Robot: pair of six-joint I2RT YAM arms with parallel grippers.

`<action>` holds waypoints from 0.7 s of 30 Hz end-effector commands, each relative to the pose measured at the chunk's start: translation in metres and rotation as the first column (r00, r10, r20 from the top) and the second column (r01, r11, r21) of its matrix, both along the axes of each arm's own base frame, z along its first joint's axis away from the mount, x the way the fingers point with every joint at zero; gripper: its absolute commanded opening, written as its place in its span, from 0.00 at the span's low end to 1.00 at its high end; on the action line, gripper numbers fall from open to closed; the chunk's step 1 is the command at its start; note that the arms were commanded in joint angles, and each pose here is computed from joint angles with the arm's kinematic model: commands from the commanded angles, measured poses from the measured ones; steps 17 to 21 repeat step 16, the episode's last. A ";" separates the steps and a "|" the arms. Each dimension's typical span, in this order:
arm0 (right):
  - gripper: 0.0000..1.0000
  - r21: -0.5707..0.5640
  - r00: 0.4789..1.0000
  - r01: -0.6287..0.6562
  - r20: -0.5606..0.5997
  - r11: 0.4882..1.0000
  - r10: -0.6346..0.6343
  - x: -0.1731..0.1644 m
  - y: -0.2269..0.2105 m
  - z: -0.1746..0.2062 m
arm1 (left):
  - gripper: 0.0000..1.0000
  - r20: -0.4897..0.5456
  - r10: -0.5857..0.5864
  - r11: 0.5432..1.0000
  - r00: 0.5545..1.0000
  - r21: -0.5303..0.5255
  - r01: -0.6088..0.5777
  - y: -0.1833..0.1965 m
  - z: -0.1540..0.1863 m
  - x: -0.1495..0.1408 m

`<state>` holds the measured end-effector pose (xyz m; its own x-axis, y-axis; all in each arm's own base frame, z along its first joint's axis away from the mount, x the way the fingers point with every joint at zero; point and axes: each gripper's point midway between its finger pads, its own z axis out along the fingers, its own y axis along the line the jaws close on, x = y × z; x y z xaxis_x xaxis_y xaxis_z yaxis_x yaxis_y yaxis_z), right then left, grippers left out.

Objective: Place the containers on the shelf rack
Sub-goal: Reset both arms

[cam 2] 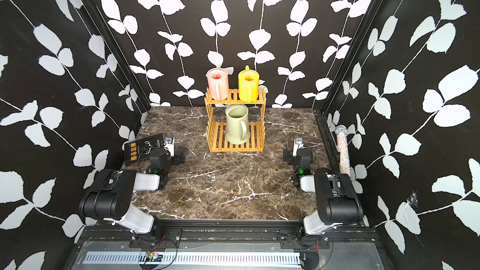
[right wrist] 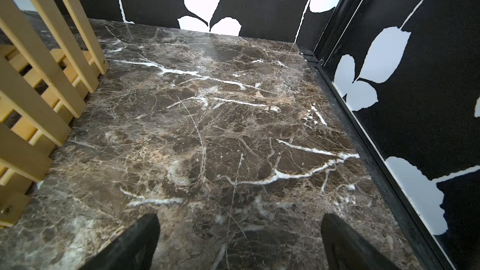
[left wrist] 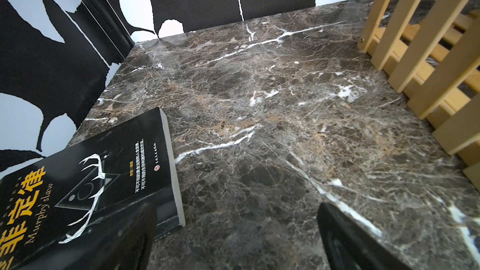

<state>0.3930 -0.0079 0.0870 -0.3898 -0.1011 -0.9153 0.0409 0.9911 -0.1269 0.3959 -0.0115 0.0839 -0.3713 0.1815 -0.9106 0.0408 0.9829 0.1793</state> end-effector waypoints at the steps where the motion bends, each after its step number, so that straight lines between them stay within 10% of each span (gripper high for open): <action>1: 0.99 0.014 1.000 0.000 0.019 1.000 -0.001 0.003 0.001 0.005 | 0.99 0.041 0.016 1.000 0.999 -0.010 -0.015 0.003 0.013 0.006; 21: 0.99 0.013 1.000 -0.001 0.025 1.000 0.000 0.003 0.001 0.006 | 0.99 0.041 0.016 1.000 0.999 -0.010 -0.015 0.003 0.013 0.006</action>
